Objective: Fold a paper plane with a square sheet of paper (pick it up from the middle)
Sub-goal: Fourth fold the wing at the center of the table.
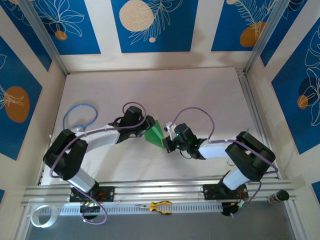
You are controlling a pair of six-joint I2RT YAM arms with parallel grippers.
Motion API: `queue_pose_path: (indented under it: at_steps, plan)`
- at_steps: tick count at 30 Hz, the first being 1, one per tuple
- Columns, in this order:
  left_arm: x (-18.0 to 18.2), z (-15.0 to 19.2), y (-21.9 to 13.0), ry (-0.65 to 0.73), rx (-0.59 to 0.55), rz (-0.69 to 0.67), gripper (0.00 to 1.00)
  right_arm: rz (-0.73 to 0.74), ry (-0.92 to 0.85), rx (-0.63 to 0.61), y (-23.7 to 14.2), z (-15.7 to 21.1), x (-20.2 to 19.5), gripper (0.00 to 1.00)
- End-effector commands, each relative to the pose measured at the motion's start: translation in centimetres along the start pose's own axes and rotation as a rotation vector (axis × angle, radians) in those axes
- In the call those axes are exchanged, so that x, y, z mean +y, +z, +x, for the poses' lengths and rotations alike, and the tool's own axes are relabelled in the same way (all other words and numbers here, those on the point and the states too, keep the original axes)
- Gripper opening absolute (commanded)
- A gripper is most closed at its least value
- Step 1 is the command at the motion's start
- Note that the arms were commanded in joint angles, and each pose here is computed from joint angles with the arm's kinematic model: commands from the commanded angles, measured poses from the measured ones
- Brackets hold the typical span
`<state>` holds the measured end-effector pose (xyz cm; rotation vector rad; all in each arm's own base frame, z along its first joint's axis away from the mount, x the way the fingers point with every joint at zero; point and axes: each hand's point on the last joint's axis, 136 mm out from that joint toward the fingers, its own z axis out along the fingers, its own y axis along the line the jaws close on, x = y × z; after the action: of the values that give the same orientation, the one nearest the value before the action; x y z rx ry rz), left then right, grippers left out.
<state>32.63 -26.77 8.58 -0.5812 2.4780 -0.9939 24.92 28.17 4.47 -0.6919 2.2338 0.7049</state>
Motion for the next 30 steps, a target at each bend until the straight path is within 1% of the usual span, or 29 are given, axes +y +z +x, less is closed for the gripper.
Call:
queue_pose_path:
  at_steps: [1, 4, 7, 11, 23, 30]
  plan:
    - [-0.3, -0.2, 0.2, -0.035, 0.012, 0.006, 0.53, 0.027, -0.119, -0.016, -0.1, -0.9, 0.4, 0.01]
    - [0.1, -0.1, 0.4, -0.051, 0.014, -0.004, 0.53, 0.045, -0.149, -0.018, 0.0, -0.9, 0.5, 0.01]
    - [0.8, 0.2, 0.6, -0.064, 0.035, -0.037, 0.49, 0.046, -0.176, -0.031, 0.0, -0.9, 0.8, 0.03]
    - [1.9, 0.6, 0.9, -0.097, 0.053, -0.071, 0.41, 0.053, -0.221, -0.039, 0.0, -0.9, 1.3, 0.05]
    - [1.1, 1.0, 1.0, -0.141, 0.073, -0.015, 0.11, 0.142, -0.308, -0.049, 0.3, -1.1, 1.1, 0.15]
    - [0.8, 1.0, 1.2, -0.152, 0.080, 0.002, 0.08, 0.186, -0.328, -0.043, 0.6, -1.1, 0.9, 0.20]
